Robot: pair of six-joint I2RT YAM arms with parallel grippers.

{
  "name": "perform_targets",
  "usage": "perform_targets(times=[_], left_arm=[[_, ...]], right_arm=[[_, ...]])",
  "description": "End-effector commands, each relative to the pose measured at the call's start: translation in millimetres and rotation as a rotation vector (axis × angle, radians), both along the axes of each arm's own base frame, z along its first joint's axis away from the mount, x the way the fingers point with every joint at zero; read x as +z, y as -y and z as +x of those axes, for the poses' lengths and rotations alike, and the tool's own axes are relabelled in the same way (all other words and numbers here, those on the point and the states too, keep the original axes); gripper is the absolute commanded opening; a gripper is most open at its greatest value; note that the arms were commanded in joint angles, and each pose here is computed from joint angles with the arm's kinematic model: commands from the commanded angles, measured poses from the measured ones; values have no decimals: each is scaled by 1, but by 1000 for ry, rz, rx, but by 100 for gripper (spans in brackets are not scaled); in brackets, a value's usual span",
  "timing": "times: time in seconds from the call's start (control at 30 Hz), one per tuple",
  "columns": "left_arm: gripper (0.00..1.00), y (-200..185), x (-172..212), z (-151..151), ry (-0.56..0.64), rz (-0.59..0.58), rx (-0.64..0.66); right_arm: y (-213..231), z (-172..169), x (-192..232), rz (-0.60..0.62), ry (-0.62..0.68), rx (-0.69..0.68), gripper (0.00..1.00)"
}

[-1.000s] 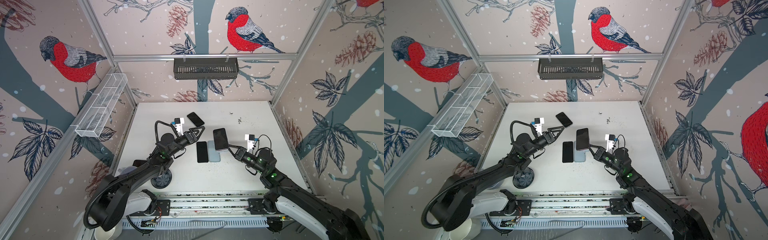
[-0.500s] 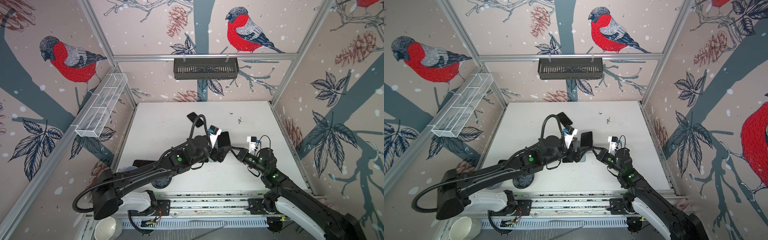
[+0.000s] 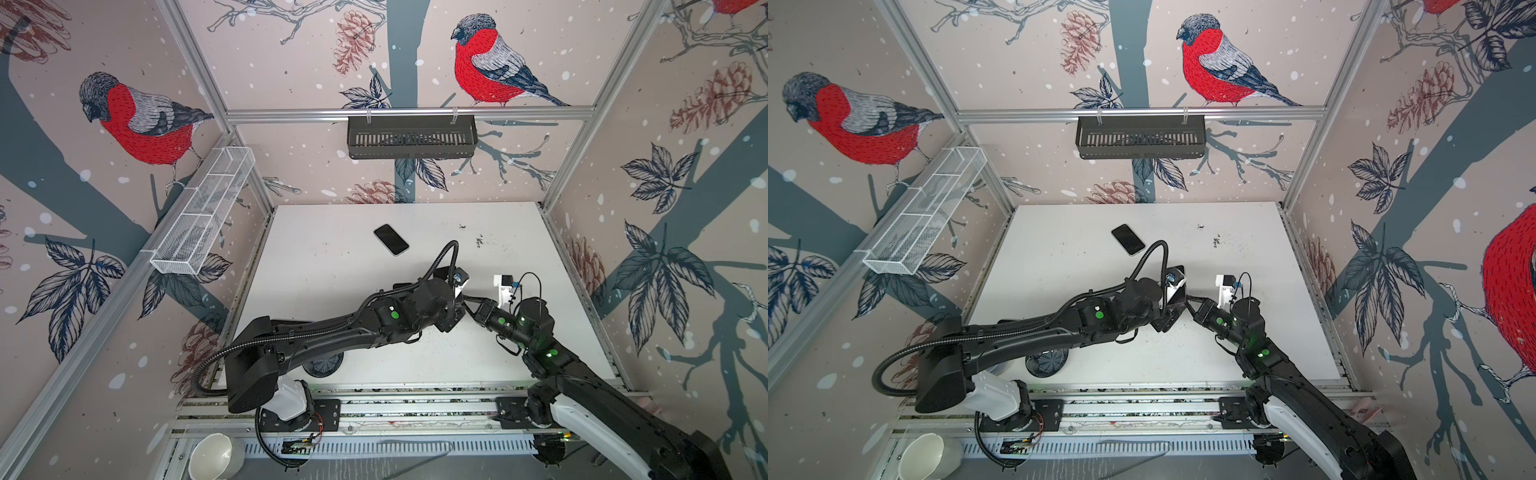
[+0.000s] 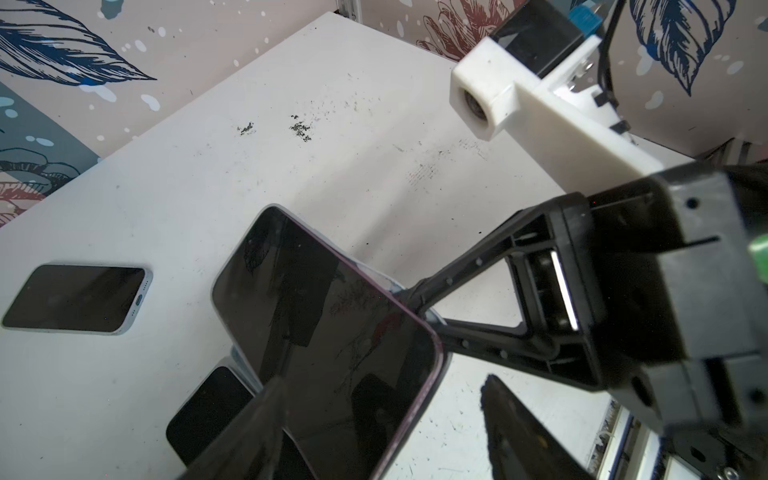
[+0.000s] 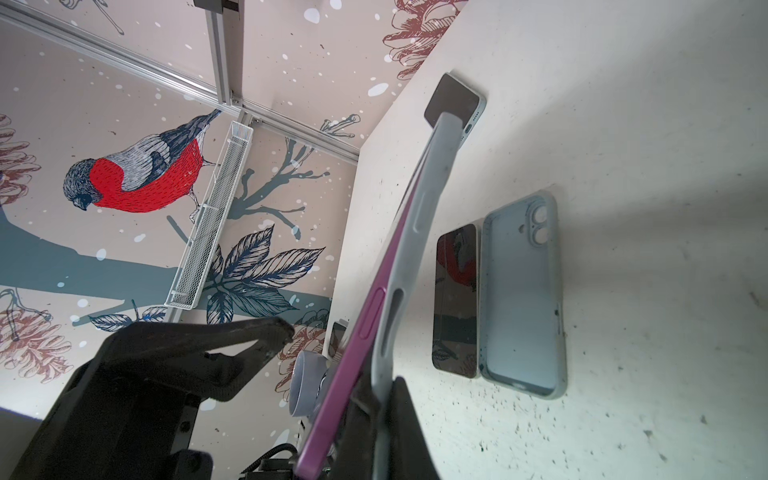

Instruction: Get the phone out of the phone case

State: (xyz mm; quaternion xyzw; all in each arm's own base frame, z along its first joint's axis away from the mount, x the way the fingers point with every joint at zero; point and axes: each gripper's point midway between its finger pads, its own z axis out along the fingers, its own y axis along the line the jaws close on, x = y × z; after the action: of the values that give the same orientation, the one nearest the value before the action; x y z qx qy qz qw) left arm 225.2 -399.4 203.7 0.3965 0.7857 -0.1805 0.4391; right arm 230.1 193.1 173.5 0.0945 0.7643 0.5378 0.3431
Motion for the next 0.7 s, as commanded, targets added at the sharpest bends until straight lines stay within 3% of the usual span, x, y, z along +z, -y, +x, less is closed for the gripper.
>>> perform_targets(times=[0.0,0.2,0.33,0.67], left_arm=[[71,-2,-5,6,29,48,13],[66,-1,-14,15,53,93,45],[56,-3,-17,23,79,123,80],[10,12,-32,12,34,153,-3]], right_arm=[[-2,-1,13,27,50,19,0],[-2,-5,13,38,53,25,0],[-3,-7,14,42,55,38,0],[-2,-11,10,33,52,44,0]])
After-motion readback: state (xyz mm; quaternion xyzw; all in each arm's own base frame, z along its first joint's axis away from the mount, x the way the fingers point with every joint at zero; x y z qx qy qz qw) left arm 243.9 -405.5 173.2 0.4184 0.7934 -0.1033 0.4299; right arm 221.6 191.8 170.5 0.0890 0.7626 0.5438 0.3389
